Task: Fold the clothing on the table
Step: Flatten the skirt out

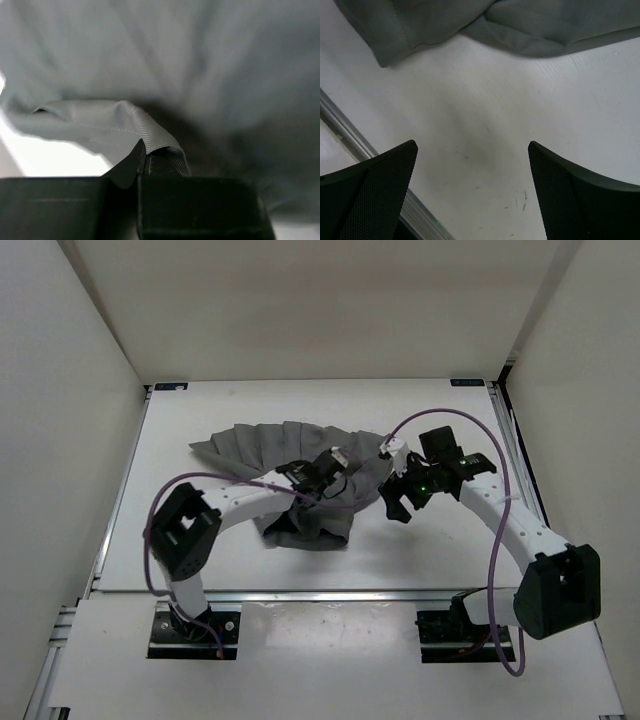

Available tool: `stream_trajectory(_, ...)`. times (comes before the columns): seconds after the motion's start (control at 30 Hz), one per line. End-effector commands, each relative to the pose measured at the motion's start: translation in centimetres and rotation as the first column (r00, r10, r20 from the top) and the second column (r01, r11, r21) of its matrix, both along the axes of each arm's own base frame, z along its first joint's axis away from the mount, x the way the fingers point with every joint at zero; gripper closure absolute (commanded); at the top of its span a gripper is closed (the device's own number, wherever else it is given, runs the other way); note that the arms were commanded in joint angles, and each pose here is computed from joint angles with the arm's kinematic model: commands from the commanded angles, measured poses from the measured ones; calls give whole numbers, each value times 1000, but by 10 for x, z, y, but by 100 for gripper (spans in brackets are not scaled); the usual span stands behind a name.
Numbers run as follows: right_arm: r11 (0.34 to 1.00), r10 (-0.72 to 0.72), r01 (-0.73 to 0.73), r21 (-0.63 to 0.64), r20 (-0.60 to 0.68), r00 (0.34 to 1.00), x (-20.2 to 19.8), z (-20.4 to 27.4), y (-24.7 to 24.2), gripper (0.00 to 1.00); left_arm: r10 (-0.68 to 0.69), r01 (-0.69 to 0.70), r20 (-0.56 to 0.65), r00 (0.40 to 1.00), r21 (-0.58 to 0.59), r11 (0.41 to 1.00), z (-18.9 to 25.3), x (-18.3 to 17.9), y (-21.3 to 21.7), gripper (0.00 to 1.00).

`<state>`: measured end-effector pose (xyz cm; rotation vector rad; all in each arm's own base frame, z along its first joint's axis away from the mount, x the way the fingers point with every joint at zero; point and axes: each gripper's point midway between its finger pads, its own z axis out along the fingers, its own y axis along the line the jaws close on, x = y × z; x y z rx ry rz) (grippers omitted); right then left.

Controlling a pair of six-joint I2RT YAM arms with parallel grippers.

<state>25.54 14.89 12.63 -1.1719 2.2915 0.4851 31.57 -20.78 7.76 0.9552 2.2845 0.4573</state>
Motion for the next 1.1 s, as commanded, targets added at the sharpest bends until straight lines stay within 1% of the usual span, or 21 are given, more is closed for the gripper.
stream_trajectory(0.0, 1000, -4, 4, 6, 32, 999, -2, 12, -3, 3, 18, -4, 71, 997, -196, 981, 35, 18, -67, 100)
stream_trajectory(0.1, 1000, 8, -8, 5, 42, 999, -5, 12, -2, 3, 102, -85, 60, 993, -233, 969, 51, 24, -76, 100)
stream_trajectory(0.2, 999, -36, 35, 5, 105, 994, -4, 3, 7, 4, 216, -214, -12, 976, -194, 957, 48, 13, -44, 100)
stream_trajectory(0.27, 996, -66, 57, 64, 149, 987, -12, -2, 19, 5, 302, -306, -52, 952, -181, 935, 44, 3, -22, 100)
stream_trajectory(0.3, 996, -58, 47, 76, 143, 988, -23, -13, 30, 6, 319, -326, -63, 946, -169, 930, 47, -5, -11, 100)
stream_trajectory(0.33, 995, -47, 31, 93, 179, 983, -26, -7, 37, 6, 353, -360, -68, 933, -172, 917, 47, -9, 0, 100)
stream_trajectory(0.4, 993, -17, -8, 120, 209, 978, -45, -8, 63, 7, 355, -358, -51, 934, -194, 913, 60, -19, 9, 100)
stream_trajectory(0.43, 990, -11, -19, 137, 209, 978, -47, -5, 68, 7, 363, -365, -48, 931, -191, 911, 60, -21, 15, 100)
stream_trajectory(0.5, 983, -17, -1, 181, 97, 995, -50, -12, 78, 8, 386, -390, -64, 920, -209, 897, 65, -30, 25, 100)
stream_trajectory(0.57, 972, -64, 63, 227, -7, 998, -44, -18, 79, 12, 421, -431, -90, 902, -207, 878, 62, -36, 40, 100)
stream_trajectory(0.6, 962, -75, 80, 260, -28, 997, -41, -19, 84, 12, 427, -436, -91, 900, -213, 874, 62, -38, 43, 100)
stream_trajectory(0.63, 955, -75, 72, 288, 0, 997, -36, -14, 92, 12, 434, -441, -82, 897, -225, 869, 62, -39, 47, 100)
stream_trajectory(0.7, 964, -92, 76, 256, 52, 994, -35, -19, 99, 12, 430, -435, -75, 900, -231, 870, 63, -41, 54, 100)
stream_trajectory(0.73, 968, -70, 52, 245, 62, 996, -41, -20, 105, 12, 446, -451, -76, 892, -228, 863, 62, -43, 62, 100)
stream_trajectory(0.77, 974, -48, 30, 223, 73, 996, -46, -22, 113, 8, 447, -451, -74, 891, -235, 861, 66, -45, 64, 100)
stream_trajectory(0.8, 976, -57, 36, 216, 92, 994, -44, -21, 118, 6, 451, -454, -73, 890, -247, 856, 69, -44, 66, 100)
stream_trajectory(0.87, 983, -19, 0, 182, 105, 994, -54, -27, 129, 1, 471, -468, -57, 880, -272, 841, 73, -44, 78, 100)
stream_trajectory(0.9, 984, -42, 24, 174, 100, 994, -55, -30, 135, 1, 476, -477, -71, 876, -257, 840, 66, -48, 85, 100)
stream_trajectory(0.97, 987, -50, 31, 160, 112, 992, -54, -36, 139, 0, 482, -477, -70, 873, -325, 816, 67, -48, 88, 100)
stream_trajectory(1.0, 990, -86, 71, 124, 125, 988, -48, -45, 134, 1, 491, -491, -83, 867, -310, 814, 60, -51, 95, 100)
stream_trajectory(1.07, 990, -112, 99, 104, 131, 985, -43, -53, 133, 0, 498, -494, -84, 863, -343, 799, 61, -52, 97, 100)
